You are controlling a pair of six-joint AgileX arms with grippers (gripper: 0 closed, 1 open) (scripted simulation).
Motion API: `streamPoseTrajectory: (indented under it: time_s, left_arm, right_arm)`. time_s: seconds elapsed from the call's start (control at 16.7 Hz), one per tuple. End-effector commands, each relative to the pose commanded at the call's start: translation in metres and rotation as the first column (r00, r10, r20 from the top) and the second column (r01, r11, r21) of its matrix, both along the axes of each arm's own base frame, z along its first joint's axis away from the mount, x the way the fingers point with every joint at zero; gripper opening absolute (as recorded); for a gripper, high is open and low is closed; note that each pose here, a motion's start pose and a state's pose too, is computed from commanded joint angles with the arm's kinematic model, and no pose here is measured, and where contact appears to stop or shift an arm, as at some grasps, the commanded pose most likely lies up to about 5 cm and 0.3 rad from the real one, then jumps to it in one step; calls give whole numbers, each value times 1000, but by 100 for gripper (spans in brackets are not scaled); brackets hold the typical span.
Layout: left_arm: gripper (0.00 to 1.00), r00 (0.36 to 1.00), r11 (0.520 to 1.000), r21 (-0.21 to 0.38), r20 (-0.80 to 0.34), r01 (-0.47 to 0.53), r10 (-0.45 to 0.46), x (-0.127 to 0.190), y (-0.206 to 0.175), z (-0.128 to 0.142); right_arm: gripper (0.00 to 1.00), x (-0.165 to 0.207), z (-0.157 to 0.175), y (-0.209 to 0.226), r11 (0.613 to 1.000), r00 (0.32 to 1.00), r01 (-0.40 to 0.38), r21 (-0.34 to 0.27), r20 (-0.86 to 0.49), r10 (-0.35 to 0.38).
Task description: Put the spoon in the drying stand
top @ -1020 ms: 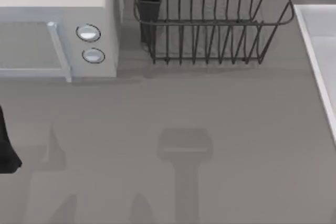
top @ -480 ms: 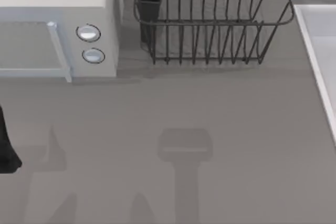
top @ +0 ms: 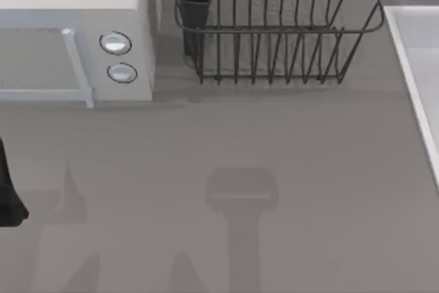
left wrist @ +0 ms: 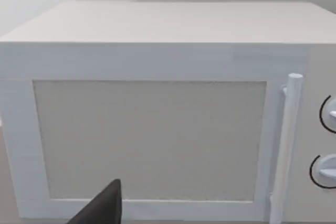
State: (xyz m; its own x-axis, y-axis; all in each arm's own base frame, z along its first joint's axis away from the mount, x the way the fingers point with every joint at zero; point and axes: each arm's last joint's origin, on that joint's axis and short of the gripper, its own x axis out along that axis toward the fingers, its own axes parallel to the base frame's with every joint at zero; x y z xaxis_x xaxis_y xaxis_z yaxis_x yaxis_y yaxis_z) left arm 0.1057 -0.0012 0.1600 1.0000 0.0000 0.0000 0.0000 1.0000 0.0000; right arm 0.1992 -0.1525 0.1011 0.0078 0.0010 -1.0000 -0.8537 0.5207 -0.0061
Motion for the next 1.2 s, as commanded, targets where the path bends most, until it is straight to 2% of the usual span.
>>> streamPoseTrajectory:
  time_s: [0.36,1.14,1.2]
  left_arm:
    - [100,1000,1000,0,0,0,0,0,0,0]
    - [100,1000,1000,0,0,0,0,0,0,0]
    - [100,1000,1000,0,0,0,0,0,0,0]
  right_arm:
    - [100,-2,-8,1,1000,1000,0,4,-5,0]
    - [2,-2,-8,1,1000,1000,0,4,-5,0]
    - [0,-2,-8,1,1000,1000,0,4,-5,0]
